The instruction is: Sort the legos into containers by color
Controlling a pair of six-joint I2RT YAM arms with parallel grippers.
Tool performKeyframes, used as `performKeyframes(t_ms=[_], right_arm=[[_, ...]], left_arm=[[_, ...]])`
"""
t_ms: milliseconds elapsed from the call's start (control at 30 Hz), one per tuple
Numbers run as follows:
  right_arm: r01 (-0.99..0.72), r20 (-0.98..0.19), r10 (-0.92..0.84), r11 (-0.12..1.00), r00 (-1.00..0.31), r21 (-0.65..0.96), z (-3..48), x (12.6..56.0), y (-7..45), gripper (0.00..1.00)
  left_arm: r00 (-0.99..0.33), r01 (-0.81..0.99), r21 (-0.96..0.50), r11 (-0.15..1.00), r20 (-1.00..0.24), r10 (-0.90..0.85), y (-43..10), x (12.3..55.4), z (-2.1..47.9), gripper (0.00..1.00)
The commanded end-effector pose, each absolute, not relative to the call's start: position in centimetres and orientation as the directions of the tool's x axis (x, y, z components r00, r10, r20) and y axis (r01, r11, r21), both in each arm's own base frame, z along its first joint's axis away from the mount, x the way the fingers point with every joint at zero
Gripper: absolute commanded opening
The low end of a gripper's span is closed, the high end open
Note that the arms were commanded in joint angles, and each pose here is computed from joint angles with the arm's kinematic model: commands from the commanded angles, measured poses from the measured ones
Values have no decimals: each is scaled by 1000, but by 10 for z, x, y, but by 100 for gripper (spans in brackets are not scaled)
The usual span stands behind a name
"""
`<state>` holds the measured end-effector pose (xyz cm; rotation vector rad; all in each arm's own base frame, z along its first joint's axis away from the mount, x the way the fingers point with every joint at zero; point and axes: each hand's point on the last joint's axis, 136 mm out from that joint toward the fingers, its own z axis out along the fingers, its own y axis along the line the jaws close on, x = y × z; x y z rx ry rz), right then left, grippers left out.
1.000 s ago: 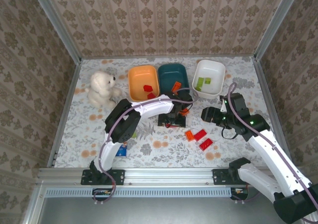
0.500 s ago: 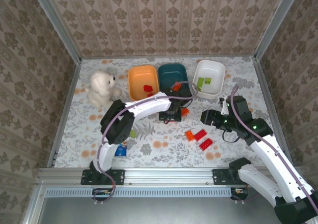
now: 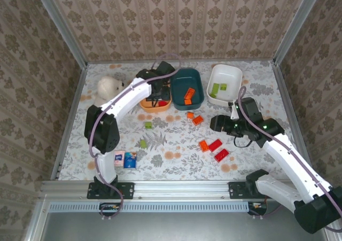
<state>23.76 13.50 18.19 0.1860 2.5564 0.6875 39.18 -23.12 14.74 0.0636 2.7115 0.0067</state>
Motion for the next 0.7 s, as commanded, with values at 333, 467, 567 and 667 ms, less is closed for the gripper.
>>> performKeyframes(t_ms=[333, 467, 567, 667], right_arm=[[-37, -436, 216, 865, -874, 501, 195, 247, 150, 74], [-34, -430, 210, 869, -878, 494, 193, 246, 149, 74], [-31, -419, 205, 870, -885, 493, 189, 246, 150, 74], [-32, -411, 201, 869, -889, 494, 189, 248, 152, 74]], left_arm=[[-839, 407, 297, 864, -252, 482, -209, 441, 106, 58], [-812, 478, 279, 833, -220, 540, -207, 438, 100, 61], [-797, 520, 273, 810, -186, 574, -201, 436, 92, 63], [-811, 521, 254, 815, -150, 566, -192, 435, 81, 65]])
